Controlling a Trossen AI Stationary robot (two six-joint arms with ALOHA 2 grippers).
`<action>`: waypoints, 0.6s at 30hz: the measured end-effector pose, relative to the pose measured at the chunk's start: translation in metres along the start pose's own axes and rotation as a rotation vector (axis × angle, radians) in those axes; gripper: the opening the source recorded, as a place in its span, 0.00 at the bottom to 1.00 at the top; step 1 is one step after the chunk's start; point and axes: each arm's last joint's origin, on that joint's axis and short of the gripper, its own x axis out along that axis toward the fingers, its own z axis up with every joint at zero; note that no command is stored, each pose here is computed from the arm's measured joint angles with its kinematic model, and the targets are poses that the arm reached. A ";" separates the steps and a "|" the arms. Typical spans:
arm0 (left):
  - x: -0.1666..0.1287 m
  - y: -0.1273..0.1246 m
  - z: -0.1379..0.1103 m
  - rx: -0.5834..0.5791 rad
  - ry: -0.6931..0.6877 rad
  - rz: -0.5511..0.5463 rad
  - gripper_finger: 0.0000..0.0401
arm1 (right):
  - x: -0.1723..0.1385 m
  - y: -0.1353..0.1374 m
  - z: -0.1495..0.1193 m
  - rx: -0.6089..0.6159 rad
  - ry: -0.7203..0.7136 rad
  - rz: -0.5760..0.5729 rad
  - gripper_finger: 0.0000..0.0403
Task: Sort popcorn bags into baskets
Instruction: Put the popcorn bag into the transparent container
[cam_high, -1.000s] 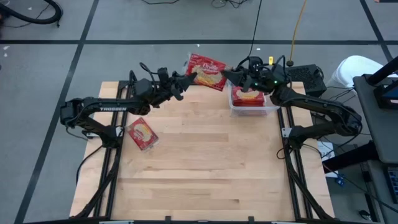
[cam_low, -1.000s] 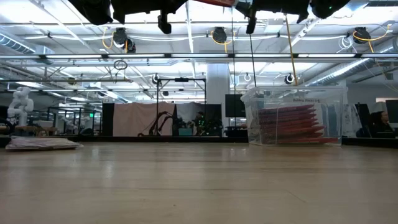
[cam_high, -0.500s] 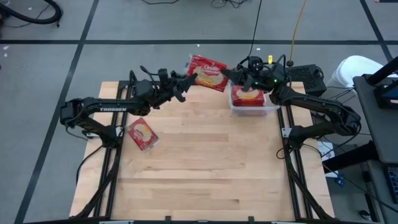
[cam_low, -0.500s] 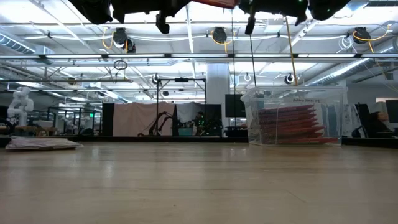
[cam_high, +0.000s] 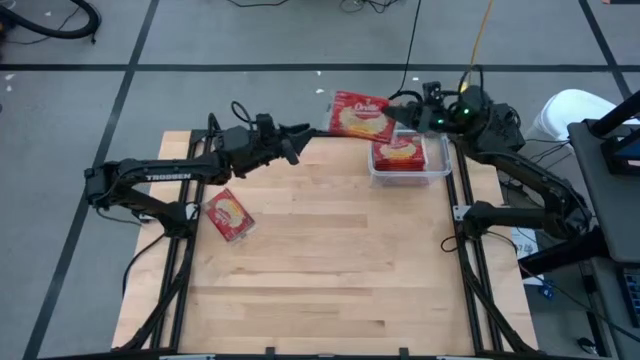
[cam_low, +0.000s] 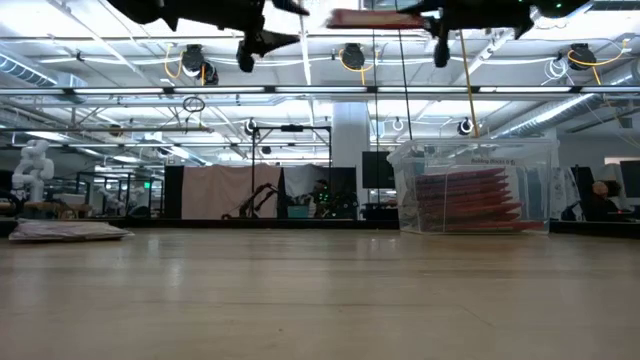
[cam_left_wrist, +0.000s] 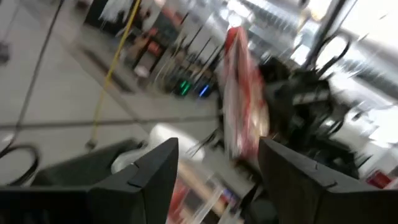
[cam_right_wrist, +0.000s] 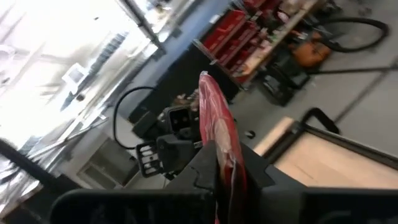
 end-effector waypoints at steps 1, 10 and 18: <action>-0.002 0.001 -0.001 -0.003 0.026 0.020 0.56 | -0.005 -0.002 0.002 0.015 0.002 -0.017 0.04; -0.009 0.011 -0.016 -0.003 0.245 0.111 0.48 | -0.042 -0.029 0.012 0.091 0.099 -0.152 0.05; -0.011 0.015 -0.022 -0.045 0.320 0.140 0.42 | -0.074 -0.053 0.015 0.149 0.107 -0.311 0.05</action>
